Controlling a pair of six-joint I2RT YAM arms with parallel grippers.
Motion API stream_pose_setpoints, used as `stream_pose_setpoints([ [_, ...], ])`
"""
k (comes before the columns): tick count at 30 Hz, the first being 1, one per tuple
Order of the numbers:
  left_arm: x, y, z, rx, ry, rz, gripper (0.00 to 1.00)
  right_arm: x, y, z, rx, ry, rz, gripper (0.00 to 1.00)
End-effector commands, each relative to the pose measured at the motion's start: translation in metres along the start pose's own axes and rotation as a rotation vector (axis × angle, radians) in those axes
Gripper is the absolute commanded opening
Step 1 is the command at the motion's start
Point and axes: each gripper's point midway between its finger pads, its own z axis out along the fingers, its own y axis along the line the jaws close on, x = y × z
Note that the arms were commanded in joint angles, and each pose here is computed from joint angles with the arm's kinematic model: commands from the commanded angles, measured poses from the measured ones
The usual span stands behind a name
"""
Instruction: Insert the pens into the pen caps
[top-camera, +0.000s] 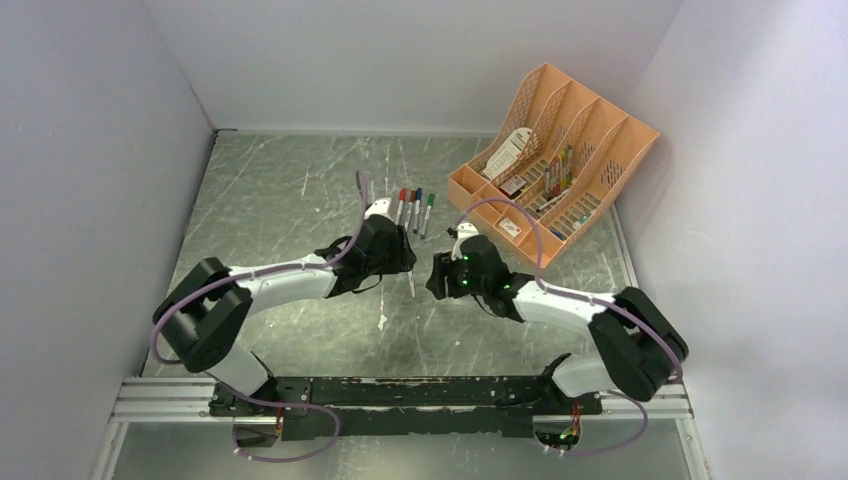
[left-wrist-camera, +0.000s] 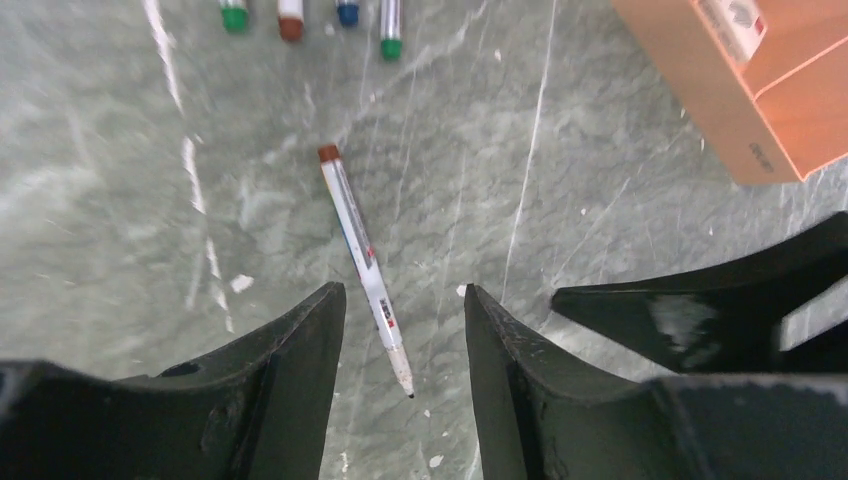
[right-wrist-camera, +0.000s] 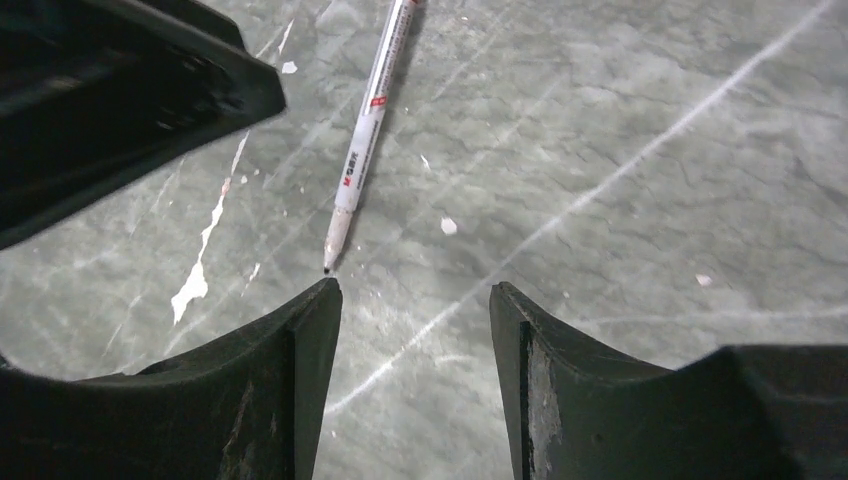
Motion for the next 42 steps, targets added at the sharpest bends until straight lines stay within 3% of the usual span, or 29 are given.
stream_pose_setpoints([
  [1,-0.048,0.022,-0.018,-0.131,-0.112,0.126,0.57,-0.013,0.007,0.018,0.064,-0.023,-0.089,0.57],
  [9,-0.096,0.074,-0.024,-0.157,-0.094,0.089,0.57,0.001,0.018,0.043,0.137,0.031,-0.193,0.54],
  [22,-0.085,0.078,-0.001,-0.142,-0.026,0.098,0.59,0.019,0.027,0.063,0.233,0.085,-0.301,0.41],
  [25,-0.084,0.078,-0.001,-0.138,-0.025,0.104,0.59,0.028,0.023,0.066,0.244,0.113,-0.307,0.32],
  [28,-0.089,0.072,-0.004,-0.103,-0.041,0.128,0.59,0.031,0.021,0.064,0.248,0.123,-0.314,0.11],
  [30,-0.093,0.06,-0.007,-0.029,-0.059,0.171,0.58,0.029,0.02,0.059,0.245,0.114,-0.326,0.0],
  [36,-0.096,0.017,-0.02,0.259,-0.087,0.325,0.62,0.002,0.038,0.029,0.132,0.012,-0.38,0.0],
  [42,-0.086,-0.037,-0.055,0.641,-0.123,0.514,0.63,-0.029,0.087,-0.02,-0.136,-0.091,-0.475,0.0],
])
